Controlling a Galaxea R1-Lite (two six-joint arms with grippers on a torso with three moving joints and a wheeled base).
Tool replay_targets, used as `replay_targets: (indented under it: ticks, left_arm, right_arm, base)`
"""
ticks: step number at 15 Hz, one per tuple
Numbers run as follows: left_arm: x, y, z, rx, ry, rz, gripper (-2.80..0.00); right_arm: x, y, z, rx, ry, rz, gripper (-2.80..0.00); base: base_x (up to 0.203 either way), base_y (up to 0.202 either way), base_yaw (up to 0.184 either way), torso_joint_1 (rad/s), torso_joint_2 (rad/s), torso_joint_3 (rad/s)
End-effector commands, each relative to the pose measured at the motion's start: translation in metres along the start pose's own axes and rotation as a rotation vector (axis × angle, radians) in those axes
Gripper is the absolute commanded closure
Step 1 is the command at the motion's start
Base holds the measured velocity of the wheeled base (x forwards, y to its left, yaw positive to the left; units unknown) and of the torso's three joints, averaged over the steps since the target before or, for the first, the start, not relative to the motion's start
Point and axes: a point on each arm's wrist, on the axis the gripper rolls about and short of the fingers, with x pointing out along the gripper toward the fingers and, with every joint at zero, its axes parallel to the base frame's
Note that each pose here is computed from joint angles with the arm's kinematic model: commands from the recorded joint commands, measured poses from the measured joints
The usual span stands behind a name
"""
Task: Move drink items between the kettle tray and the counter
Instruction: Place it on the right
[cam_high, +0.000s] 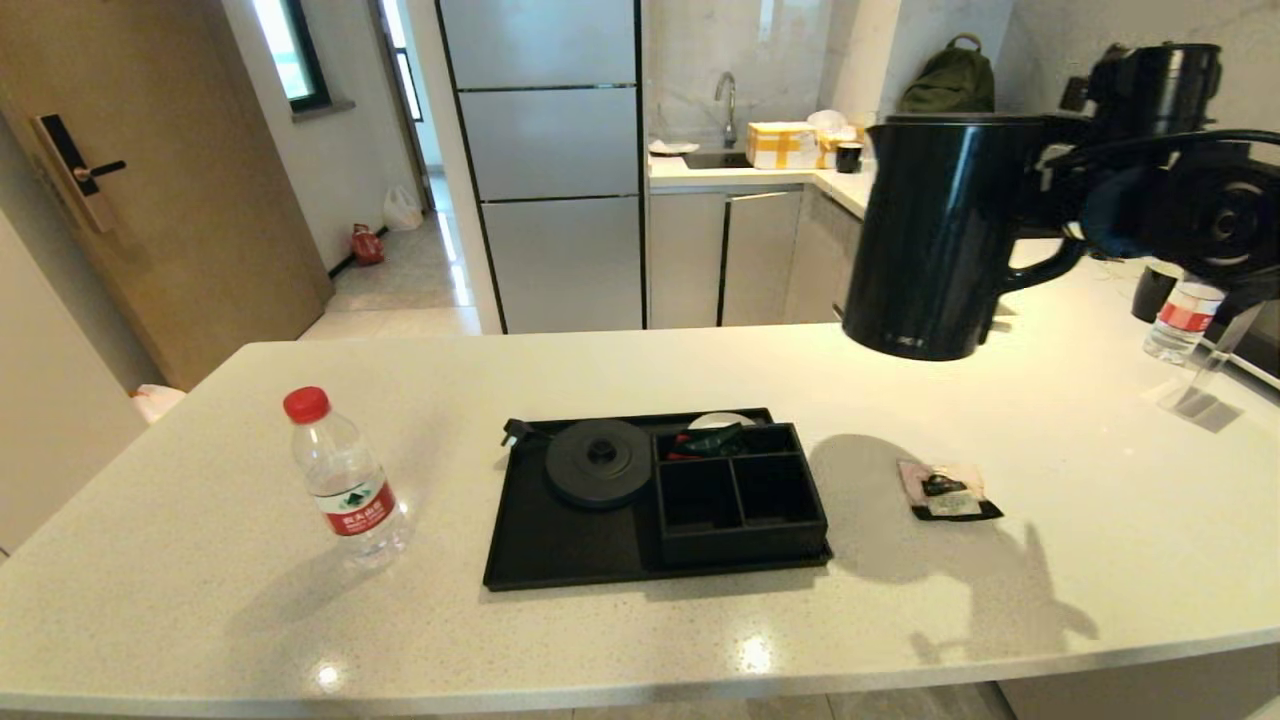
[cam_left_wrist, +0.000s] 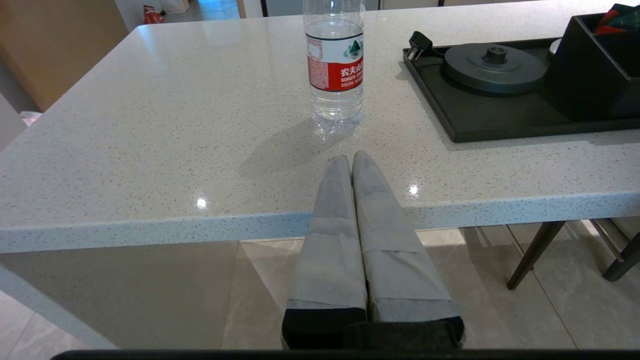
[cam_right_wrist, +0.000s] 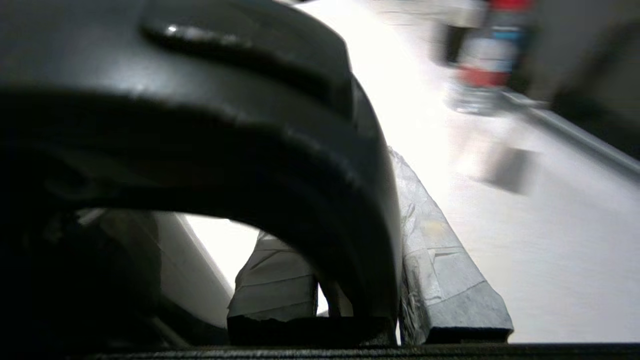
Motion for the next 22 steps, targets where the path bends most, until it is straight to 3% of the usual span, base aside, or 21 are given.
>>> replay_targets:
  ticks: [1,5,8,12,18,22]
  left_arm:
    - [0.000,0.000,0.000,0.000,0.001,0.001,0.00]
    - [0.000,0.000,0.000,0.000,0.001,0.001,0.00]
    - [0.000,0.000,0.000,0.000,0.001,0.001,0.00]
    - [0.000,0.000,0.000,0.000,0.002,0.001,0.00]
    - [0.000,0.000,0.000,0.000,0.000,0.001,0.00]
    - [0.000,0.000,0.000,0.000,0.000,0.000,0.00]
  right_arm:
    - [0.025,-0.049,0.001,0.021,0.014,-0.113,0.00]
    - [0.059,-0.127,-0.021,0.043,0.091,-0.218,0.00]
    - [0.067,-0.162,-0.046,0.044,0.096,-0.226,0.00]
    - [0.075,-0.182,-0.070,0.004,0.015,-0.223,0.00]
    - [0.101,-0.205,-0.112,0.005,0.032,-0.282,0.00]
    - [0.111,-0.208,-0.144,0.008,0.026,-0.274,0.00]
  base:
    - [0.000,0.000,0.000,0.000,0.00,0.000]
    - [0.000,0.000,0.000,0.000,0.00,0.000]
    - [0.000,0.000,0.000,0.000,0.00,0.000]
    - [0.000,0.000,0.000,0.000,0.00,0.000]
    - [0.000,0.000,0.000,0.000,0.00,0.000]
    - [0.000,0.000,0.000,0.000,0.00,0.000]
